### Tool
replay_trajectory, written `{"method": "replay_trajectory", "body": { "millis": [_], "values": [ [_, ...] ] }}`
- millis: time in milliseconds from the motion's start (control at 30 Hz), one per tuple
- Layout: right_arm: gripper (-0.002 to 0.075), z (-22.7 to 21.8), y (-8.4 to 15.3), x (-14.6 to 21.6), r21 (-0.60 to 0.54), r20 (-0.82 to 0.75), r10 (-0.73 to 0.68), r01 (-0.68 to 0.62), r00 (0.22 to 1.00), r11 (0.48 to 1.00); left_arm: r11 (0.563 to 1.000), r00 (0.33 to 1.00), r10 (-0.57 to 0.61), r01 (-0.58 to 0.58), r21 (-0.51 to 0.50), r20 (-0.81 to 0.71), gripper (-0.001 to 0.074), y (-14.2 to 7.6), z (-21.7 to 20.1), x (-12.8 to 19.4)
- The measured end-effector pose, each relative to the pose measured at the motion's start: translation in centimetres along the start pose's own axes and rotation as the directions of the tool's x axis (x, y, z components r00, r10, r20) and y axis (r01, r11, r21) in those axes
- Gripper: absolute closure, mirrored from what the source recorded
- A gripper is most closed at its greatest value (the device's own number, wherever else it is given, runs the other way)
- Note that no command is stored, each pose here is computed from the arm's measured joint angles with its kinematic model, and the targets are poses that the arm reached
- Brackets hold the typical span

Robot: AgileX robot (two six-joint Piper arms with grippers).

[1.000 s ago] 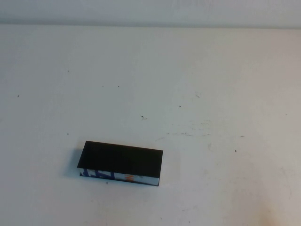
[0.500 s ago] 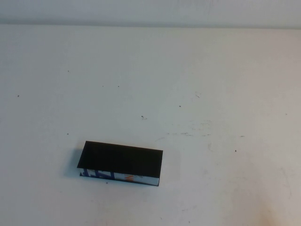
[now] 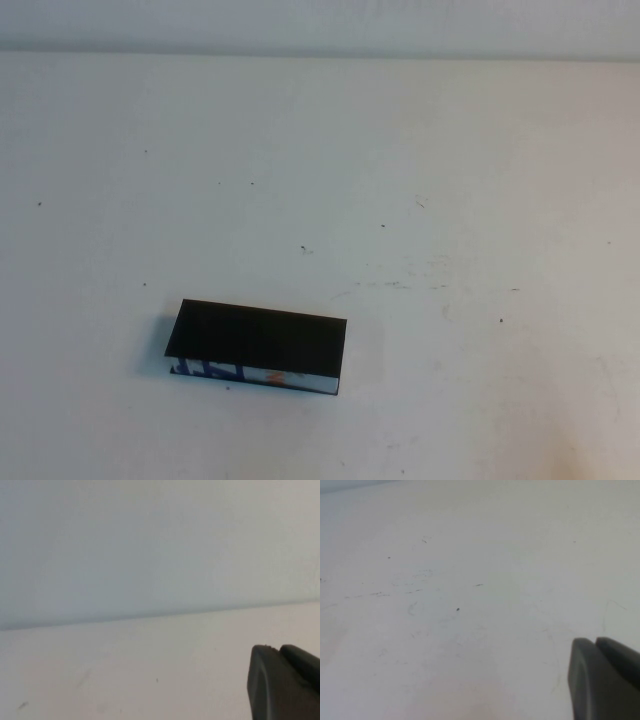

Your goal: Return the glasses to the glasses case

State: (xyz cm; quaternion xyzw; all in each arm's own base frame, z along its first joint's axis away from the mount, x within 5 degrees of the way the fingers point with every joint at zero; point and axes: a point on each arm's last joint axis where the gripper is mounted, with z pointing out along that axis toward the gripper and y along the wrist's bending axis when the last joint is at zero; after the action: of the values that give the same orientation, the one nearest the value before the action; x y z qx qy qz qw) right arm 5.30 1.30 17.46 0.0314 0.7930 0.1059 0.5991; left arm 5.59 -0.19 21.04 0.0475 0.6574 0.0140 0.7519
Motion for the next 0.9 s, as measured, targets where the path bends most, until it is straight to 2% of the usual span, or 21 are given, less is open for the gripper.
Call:
{"method": "replay_trajectory", "body": {
  "millis": [100,233,300,900],
  "values": [
    [0.0737,0.0,0.0,0.0,0.000,0.000,0.000,0.000,1.000,1.000,1.000,0.993,-0.007,0.008,0.011,-0.118,0.0739,-0.3,-0.1,1.1],
    [0.0737,0.0,0.0,0.0,0.000,0.000,0.000,0.000,1.000,1.000,1.000,0.941,0.000,0.003,0.009,-0.338,0.0739,-0.5,-0.5,3.0],
    [0.0737,0.0,0.0,0.0,0.000,0.000,0.000,0.000,1.000,1.000,1.000,0.918,-0.010,0.011,-0.002,-0.397,0.0739,-0.4,-0.7,3.6],
    [0.0737,0.0,0.0,0.0,-0.001,0.000,0.002,-0.002,1.000,1.000,1.000,0.900,-0.020,0.016,-0.014,-0.435,0.0739,-0.4,-0.9,4.0]
  ]
}}
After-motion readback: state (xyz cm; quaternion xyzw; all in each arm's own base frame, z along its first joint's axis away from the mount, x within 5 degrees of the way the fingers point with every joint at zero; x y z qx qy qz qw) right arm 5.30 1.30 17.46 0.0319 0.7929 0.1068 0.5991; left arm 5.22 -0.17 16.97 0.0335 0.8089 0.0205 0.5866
